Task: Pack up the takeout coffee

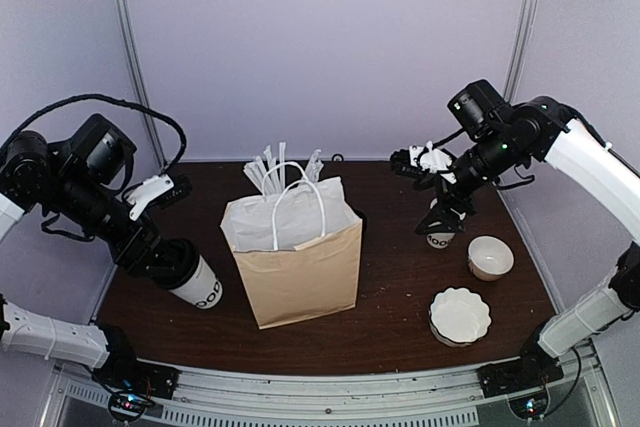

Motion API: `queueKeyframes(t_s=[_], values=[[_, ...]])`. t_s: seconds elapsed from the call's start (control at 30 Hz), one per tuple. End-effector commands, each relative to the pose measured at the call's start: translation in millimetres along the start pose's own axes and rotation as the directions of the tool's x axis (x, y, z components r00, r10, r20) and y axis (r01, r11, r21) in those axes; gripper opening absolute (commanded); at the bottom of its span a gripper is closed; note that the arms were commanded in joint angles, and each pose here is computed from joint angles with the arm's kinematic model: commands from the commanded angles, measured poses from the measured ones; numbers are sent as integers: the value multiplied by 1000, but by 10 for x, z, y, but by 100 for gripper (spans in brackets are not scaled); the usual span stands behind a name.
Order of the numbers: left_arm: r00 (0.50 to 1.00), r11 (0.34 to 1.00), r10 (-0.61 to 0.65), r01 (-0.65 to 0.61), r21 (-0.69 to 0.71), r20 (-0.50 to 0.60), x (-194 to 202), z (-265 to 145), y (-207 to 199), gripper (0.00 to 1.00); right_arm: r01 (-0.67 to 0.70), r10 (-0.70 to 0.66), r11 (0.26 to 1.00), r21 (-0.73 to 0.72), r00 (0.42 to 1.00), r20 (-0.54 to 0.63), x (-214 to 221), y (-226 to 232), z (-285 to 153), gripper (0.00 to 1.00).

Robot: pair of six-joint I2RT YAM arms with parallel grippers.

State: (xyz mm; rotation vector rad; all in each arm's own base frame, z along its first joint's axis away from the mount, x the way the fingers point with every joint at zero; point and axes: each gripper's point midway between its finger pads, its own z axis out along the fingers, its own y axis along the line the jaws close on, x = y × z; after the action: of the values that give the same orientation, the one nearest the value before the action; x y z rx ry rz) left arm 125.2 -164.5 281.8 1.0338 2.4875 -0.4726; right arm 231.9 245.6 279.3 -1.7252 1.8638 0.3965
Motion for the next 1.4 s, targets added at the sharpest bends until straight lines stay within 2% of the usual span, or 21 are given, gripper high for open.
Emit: queueKeyframes(t_s=[0.0,0.13,0.3,0.43,0.53,0.7,0.83,0.93,1.03,1.17,1.37], values=[[999,992,53,-54,115,13,22,-8,-390,61,-28,27,999,23,999,19,5,-51,-57,96],[983,964,184,-185,190,23,-111,58,-816,61,-47,47,999,18,999,12,44,-84,-17,96],[919,889,394,-382,252,3,-341,465,-1443,62,-66,66,998,25,998,13,95,-117,-28,96],[880,846,474,-466,259,33,-642,853,-1740,63,-82,81,996,30,996,32,120,-115,-72,96],[856,831,517,-506,233,14,-834,1165,-1843,64,-85,84,996,33,996,35,140,-92,-91,96],[837,815,547,-530,235,-10,-1031,1648,-2019,66,-82,80,995,54,996,43,163,-74,-137,97],[859,813,512,-492,311,20,-1122,1943,-2140,67,-86,83,994,64,996,45,201,-56,-141,97],[870,823,493,-466,326,-2,-1121,2147,-2109,67,-88,85,994,69,995,43,239,-41,-130,97],[875,832,483,-446,329,-34,-1101,2296,-2071,68,-88,85,993,77,995,44,266,-31,-143,97],[875,847,478,-436,304,-75,-1065,2408,-2000,73,-88,84,993,77,995,51,265,-18,-153,98],[872,857,470,-416,304,-133,-980,2557,-1963,74,-90,86,994,70,995,53,264,-15,-134,98]])
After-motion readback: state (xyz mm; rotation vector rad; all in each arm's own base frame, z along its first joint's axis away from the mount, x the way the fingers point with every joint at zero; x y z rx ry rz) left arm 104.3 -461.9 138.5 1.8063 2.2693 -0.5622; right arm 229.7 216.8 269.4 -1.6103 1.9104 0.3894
